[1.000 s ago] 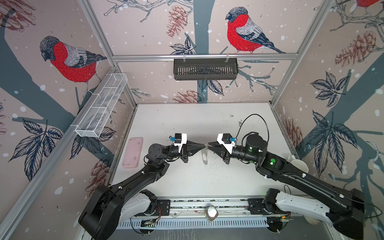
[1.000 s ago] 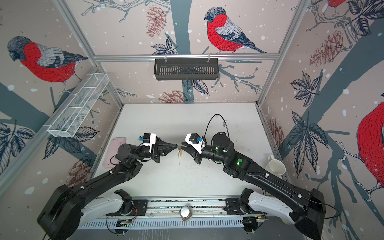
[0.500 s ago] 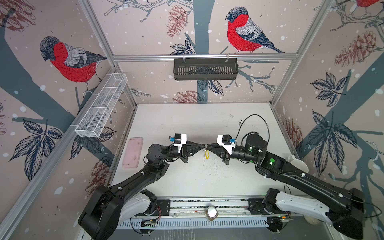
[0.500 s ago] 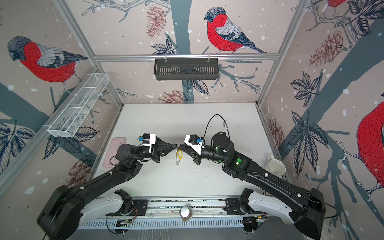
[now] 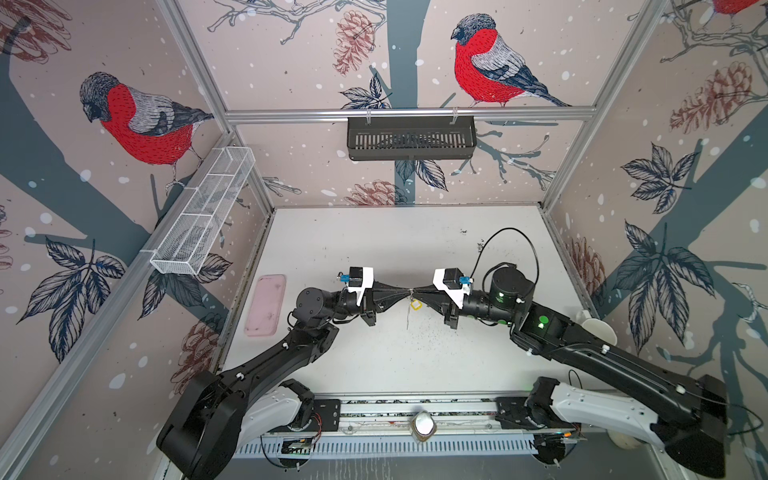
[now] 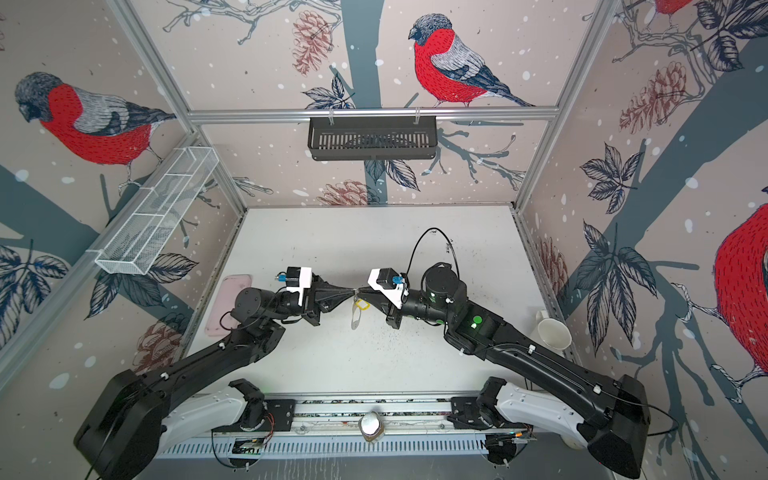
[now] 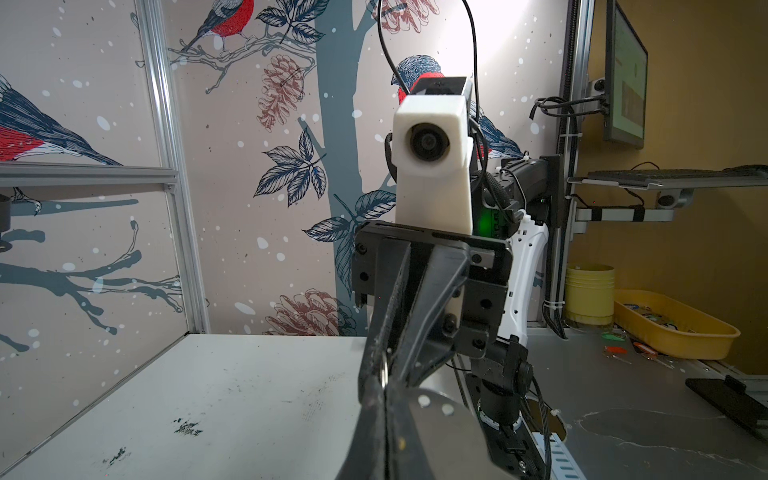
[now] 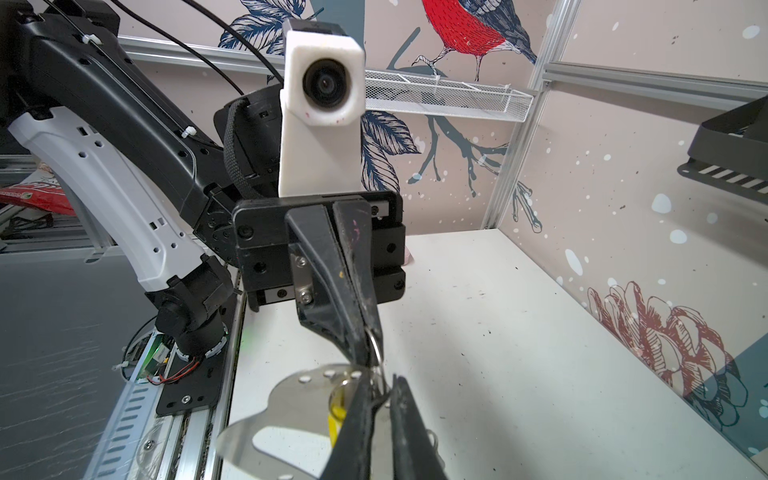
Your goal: Put the keys on the keyring
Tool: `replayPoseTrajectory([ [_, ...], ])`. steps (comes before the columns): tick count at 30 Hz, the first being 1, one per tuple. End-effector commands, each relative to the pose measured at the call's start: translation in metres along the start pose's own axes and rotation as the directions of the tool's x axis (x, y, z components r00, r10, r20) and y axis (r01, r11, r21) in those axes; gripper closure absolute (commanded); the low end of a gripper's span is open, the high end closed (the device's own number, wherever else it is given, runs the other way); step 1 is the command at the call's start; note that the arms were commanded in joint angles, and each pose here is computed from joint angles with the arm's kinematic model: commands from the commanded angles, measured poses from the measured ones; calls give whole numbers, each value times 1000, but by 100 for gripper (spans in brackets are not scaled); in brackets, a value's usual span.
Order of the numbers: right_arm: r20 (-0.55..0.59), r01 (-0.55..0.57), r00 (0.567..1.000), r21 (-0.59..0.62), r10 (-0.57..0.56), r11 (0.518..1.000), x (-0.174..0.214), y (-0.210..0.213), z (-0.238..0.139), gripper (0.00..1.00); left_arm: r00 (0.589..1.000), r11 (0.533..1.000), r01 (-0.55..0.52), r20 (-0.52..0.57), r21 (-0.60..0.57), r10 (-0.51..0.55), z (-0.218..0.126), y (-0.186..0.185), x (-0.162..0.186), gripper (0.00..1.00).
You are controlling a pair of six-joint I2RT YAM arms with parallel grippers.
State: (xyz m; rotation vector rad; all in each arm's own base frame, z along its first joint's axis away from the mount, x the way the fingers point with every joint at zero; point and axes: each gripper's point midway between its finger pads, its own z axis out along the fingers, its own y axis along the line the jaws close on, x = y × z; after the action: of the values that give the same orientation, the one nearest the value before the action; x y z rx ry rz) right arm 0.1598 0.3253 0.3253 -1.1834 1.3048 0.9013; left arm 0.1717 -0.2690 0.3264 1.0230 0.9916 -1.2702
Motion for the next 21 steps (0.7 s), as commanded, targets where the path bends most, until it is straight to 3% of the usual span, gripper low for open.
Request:
replayPoseTrajectory([
  [1, 53, 18, 998, 0, -18, 1000, -17, -1, 1, 87, 999, 999, -39, 24, 27, 38, 0, -6, -8, 100],
  [18, -3, 7, 1000, 14, -7, 1000, -8, -7, 8, 100, 999, 999, -31, 18, 8, 31, 0, -3, -7, 100],
  [21, -39, -3, 999, 46, 4, 999, -1, -14, 10, 100, 999, 999, -33, 1, -43, 33, -1, 4, -5, 89],
])
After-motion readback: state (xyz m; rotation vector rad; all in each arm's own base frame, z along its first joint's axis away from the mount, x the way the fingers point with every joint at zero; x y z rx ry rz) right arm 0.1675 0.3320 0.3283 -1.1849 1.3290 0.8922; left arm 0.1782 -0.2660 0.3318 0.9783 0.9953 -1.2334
